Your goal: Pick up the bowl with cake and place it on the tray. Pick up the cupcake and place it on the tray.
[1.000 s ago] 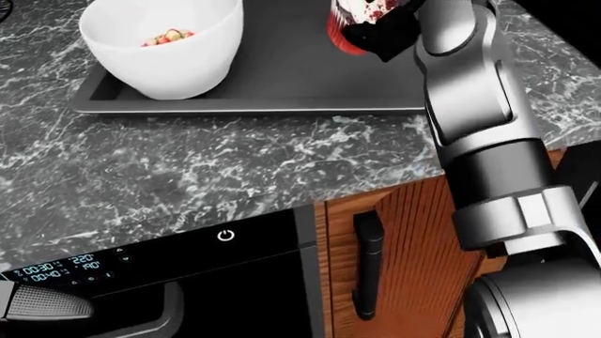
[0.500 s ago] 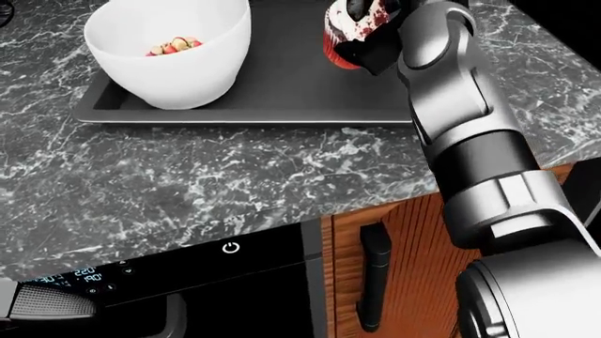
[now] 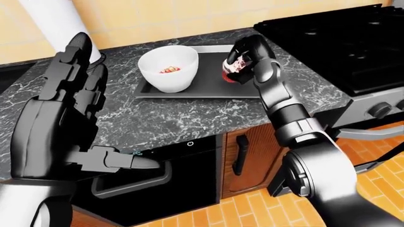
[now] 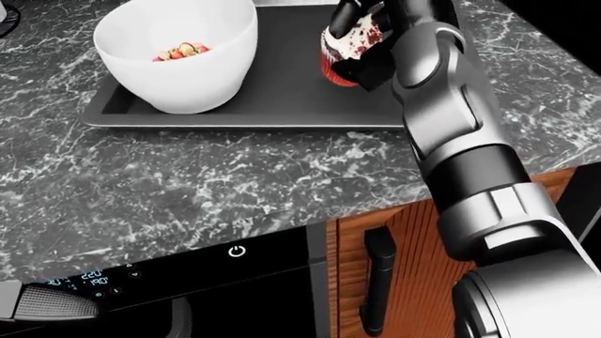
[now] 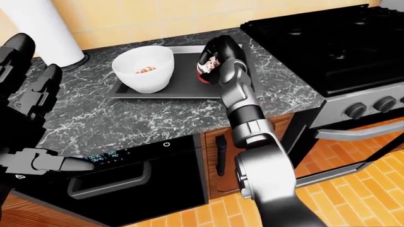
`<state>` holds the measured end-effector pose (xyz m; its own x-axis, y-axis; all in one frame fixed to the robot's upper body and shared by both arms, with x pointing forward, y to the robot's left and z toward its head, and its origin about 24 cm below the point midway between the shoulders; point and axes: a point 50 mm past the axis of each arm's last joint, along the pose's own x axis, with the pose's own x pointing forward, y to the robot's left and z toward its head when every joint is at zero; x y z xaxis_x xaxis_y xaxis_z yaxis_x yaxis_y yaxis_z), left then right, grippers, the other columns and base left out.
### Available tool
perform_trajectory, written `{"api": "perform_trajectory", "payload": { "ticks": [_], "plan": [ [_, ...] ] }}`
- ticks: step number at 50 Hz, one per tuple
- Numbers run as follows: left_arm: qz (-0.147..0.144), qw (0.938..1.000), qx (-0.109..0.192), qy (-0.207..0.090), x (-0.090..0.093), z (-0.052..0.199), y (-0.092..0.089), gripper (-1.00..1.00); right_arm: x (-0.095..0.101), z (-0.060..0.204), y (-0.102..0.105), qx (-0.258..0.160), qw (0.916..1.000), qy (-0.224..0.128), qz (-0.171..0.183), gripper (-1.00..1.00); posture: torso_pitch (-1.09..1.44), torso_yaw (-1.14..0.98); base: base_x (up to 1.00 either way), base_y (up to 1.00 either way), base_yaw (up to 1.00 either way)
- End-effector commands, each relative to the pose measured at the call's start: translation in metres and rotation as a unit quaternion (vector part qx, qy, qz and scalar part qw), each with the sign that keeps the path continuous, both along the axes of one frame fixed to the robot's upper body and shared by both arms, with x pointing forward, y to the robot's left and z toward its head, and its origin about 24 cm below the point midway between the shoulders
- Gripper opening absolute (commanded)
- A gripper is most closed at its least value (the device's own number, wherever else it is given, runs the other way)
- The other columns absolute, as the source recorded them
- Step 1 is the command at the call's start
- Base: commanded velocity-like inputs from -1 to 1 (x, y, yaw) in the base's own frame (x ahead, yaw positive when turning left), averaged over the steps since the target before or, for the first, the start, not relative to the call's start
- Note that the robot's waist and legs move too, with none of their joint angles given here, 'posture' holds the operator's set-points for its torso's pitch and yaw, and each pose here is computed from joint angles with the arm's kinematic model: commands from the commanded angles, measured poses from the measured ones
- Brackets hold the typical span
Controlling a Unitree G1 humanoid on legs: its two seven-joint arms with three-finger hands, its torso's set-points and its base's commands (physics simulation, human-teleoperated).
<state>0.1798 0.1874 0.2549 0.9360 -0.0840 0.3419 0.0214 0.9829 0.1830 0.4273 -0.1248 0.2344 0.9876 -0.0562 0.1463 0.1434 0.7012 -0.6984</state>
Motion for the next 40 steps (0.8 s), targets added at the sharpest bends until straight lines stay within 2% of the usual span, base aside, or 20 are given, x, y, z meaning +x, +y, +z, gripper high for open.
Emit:
{"api": "perform_trajectory", "payload": {
  "ticks": [1,15,26,40],
  "plan": [
    [0.006,0.9994,0.002,-0.033,-0.003,0.009,0.001,1.00,-0.002,0.028,0.005,-0.003,0.9987,-0.049,0.012,-0.58,0.00,0.00,0.00,0.00,0.00],
    [0.006,0.9994,0.001,-0.033,-0.003,0.009,0.001,1.00,-0.001,0.016,0.007,-0.017,0.9995,-0.022,0.016,-0.25,0.00,0.00,0.00,0.00,0.00],
    [0.007,0.9995,0.001,-0.032,-0.003,0.006,0.002,1.00,0.000,0.012,0.007,-0.024,0.9994,-0.023,0.011,0.25,0.00,0.00,0.00,0.00,0.00],
    [0.007,0.9995,0.000,-0.031,-0.003,0.006,0.002,1.00,-0.001,0.005,0.003,-0.022,0.9996,-0.019,0.006,0.69,0.00,0.00,0.00,0.00,0.00]
  ]
}}
